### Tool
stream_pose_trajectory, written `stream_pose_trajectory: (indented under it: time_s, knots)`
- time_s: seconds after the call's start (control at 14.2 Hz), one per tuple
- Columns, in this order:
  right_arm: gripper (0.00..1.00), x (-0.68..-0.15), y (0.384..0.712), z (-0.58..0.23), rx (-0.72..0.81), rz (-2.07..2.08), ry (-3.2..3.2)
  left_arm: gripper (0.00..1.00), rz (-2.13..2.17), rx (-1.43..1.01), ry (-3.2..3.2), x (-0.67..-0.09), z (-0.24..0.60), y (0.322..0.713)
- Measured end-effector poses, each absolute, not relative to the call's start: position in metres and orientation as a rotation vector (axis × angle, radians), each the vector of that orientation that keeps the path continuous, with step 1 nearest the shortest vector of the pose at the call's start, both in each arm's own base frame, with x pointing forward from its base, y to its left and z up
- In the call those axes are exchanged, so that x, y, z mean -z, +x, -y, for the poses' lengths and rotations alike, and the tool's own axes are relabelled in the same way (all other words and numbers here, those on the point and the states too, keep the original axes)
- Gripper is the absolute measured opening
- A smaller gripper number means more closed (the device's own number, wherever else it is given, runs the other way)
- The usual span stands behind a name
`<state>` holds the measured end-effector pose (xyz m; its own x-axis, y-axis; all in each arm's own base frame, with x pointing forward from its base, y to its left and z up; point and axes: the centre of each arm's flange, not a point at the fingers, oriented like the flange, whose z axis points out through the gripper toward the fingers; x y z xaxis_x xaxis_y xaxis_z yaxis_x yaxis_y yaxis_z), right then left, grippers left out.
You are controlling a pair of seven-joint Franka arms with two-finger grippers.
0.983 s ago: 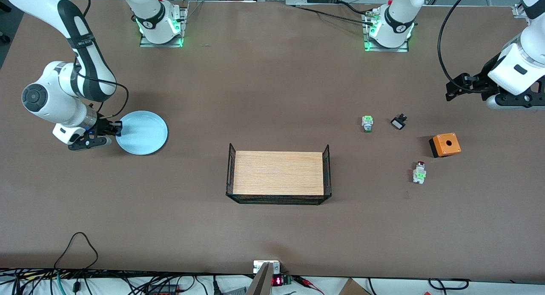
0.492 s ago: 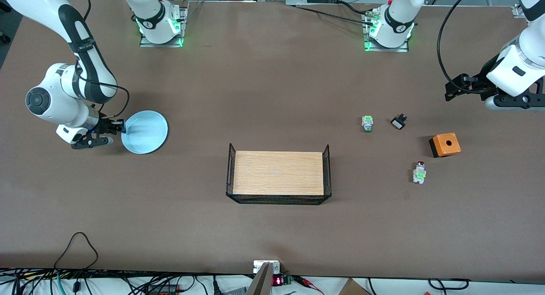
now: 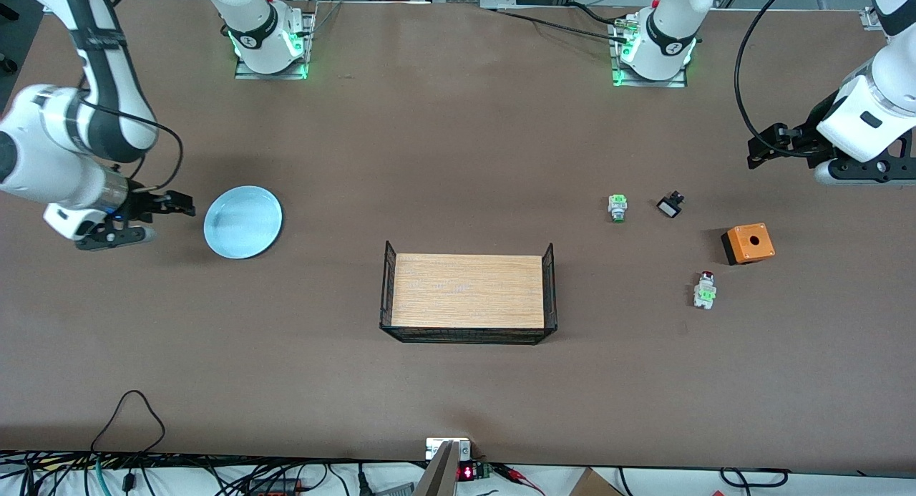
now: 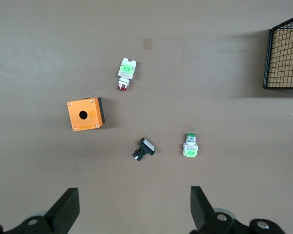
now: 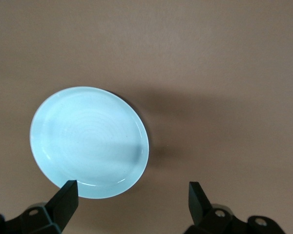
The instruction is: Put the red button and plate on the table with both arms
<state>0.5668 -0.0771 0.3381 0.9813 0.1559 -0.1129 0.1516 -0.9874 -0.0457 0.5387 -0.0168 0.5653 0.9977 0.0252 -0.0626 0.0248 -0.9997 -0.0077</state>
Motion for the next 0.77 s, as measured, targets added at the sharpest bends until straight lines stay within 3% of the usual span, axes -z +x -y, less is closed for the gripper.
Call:
stream_pose_trajectory:
  time_s: [0.42,0.77]
  knots:
    - [1.00,-0.464,0.602,0.033,-0.161,-0.005,-3.114,1.00,0.039,-0.098,-3.133,-0.566,0.017,0.539]
    - [1.00,-0.566,0.603,0.020,-0.131,0.001,-3.118,1.00,0.037,-0.097,-3.133,-0.566,0.017,0.539]
